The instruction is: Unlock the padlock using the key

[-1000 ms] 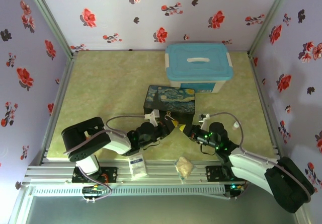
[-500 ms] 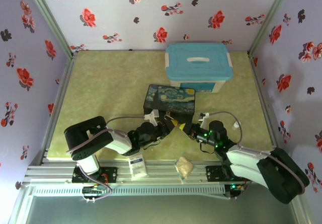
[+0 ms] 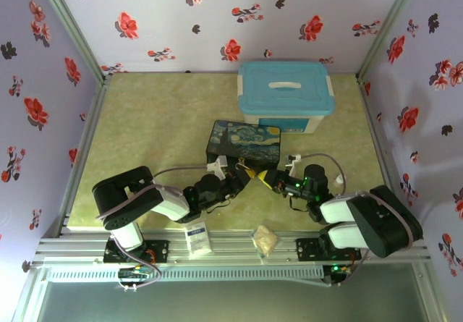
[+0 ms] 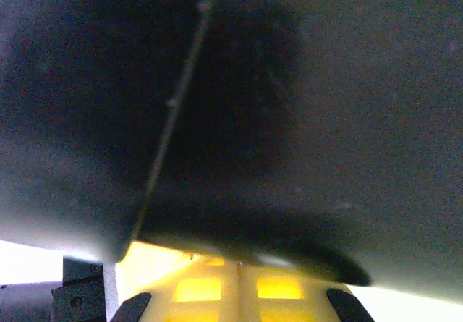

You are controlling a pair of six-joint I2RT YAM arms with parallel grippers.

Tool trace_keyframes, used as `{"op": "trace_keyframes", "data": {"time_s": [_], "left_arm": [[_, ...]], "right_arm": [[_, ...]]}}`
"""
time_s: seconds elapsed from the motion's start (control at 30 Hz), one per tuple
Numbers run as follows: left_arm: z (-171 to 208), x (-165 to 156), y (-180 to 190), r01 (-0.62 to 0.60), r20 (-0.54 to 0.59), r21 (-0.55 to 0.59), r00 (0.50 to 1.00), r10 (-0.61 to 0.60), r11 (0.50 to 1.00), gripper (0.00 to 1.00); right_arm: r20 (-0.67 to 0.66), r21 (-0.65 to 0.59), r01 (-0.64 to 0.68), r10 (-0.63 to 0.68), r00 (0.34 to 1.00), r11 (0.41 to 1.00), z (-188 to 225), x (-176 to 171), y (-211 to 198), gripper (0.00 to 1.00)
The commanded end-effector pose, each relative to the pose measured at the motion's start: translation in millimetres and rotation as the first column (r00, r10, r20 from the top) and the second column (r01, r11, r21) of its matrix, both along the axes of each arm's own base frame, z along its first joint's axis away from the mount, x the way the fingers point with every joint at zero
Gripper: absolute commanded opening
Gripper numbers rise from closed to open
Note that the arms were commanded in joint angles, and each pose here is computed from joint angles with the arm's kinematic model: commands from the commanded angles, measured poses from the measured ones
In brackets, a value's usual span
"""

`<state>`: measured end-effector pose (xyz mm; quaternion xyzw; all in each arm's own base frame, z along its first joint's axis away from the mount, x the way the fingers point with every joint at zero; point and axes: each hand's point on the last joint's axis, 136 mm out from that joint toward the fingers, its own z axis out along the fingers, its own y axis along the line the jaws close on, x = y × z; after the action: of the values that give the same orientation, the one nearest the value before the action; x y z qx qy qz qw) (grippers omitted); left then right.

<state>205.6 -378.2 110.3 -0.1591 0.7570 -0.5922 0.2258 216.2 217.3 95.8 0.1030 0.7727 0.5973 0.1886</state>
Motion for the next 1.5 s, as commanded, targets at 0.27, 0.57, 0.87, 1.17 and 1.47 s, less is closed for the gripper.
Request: {"op": "trace_keyframes", "data": {"time_s": [0.27,0.57,0.87,1.17,1.47], "left_arm": [[64.7,-7.8,-25.2,0.099,0.089,-0.205,0.993,-0.082,0.974,0.00],[49.1,-7.5,-20.4,0.079,0.072,-0.173,0.995,-0.068,0.982,0.00],[50.4,-6.3,-22.4,0.082,0.069,-0.181,0.995,-0.071,0.980,0.00],[40.7,-2.7,-23.5,0.065,0.044,-0.170,0.997,-0.059,0.983,0.00],[14.6,1.3,-1.8,-0.010,0.004,-0.093,1.000,0.010,0.996,0.00]], "right_arm": [[0.021,0.074,0.021,-0.023,1.000,0.997,7.8,10.8,28.5,0.00],[-0.065,0.148,0.092,-0.083,0.994,0.985,20.7,20.9,37.1,0.00],[-0.133,0.149,0.124,-0.104,0.986,0.981,13.4,21.3,37.0,0.00],[-0.034,-0.156,0.060,-0.066,0.997,0.986,-18.4,2.2,46.6,0.09],[-0.009,-0.380,0.032,-0.038,0.999,0.925,-34.5,-15.3,16.7,0.30]]}}
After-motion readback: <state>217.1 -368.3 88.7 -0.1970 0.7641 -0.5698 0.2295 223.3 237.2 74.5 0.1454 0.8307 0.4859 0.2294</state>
